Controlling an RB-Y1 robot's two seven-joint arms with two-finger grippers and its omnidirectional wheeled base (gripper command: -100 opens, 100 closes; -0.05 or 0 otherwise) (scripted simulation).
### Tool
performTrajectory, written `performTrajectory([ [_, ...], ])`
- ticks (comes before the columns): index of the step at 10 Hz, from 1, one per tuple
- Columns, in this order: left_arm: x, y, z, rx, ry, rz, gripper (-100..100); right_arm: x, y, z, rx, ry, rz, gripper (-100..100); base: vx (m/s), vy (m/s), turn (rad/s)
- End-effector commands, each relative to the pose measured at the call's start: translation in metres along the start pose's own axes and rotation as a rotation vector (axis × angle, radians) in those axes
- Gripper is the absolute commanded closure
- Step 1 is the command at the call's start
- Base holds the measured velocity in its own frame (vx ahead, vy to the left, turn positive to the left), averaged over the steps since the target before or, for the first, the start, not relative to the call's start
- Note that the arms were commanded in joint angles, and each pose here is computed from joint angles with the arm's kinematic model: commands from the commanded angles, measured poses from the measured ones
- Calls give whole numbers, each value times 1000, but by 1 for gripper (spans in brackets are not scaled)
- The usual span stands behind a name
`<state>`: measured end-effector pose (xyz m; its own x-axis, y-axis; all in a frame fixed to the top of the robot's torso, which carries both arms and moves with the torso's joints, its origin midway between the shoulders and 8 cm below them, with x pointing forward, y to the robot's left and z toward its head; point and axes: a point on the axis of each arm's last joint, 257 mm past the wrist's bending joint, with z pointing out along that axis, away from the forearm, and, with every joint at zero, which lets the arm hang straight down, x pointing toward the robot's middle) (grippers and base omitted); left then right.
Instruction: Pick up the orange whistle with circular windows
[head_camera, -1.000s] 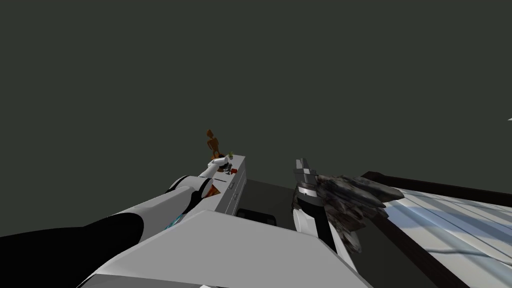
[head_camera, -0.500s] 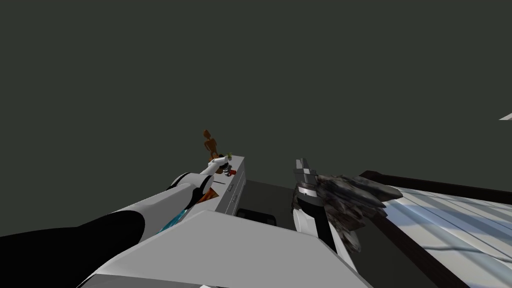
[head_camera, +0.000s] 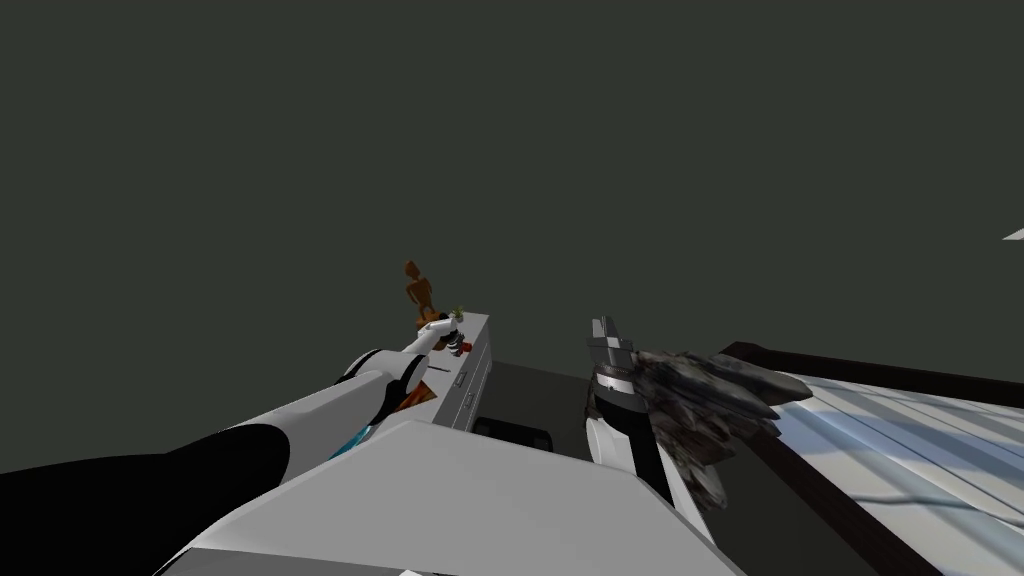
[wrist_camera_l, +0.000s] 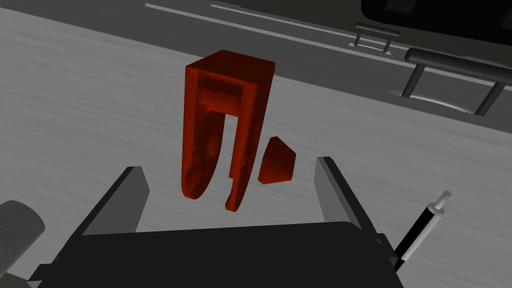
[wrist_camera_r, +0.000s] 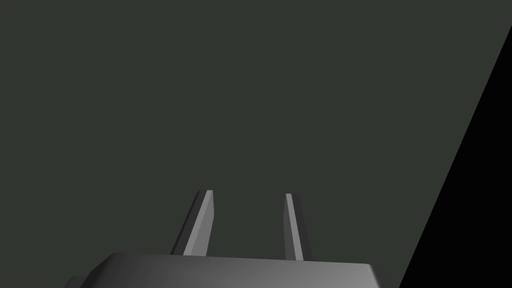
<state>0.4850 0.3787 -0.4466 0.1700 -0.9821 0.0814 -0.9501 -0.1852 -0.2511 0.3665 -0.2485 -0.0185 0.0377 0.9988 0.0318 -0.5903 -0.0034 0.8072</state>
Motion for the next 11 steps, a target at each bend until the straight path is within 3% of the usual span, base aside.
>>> performTrajectory([
  [1, 0, 0, 0, 0, 0, 0, -100, 0, 0, 0, 0, 0, 0, 0, 10, 10, -3],
  [2, 0, 0, 0, 2, 0, 0, 100, 0, 0, 0, 0, 0, 0, 0, 0, 0, 0],
  [6, 0, 1, 1, 0, 0, 0, 100, 0, 0, 0, 0, 0, 0, 0, 0, 0, 0],
  [7, 0, 1, 1, 0, 0, 0, 0, 0, 0, 0, 0, 0, 0, 0, 0, 0, 0],
  [8, -3, -11, -12, 2, 0, 4, 100, 0, 0, 0, 0, 0, 0, 0, -32, -35, 24],
  [10, -3, -9, -11, 2, -1, 4, 100, 0, 0, 0, 0, 0, 0, 0, -29, -29, 15],
  [11, -3, -9, -11, 1, 0, 4, 0, 0, 0, 0, 0, 0, 0, 0, 0, 0, 0],
])
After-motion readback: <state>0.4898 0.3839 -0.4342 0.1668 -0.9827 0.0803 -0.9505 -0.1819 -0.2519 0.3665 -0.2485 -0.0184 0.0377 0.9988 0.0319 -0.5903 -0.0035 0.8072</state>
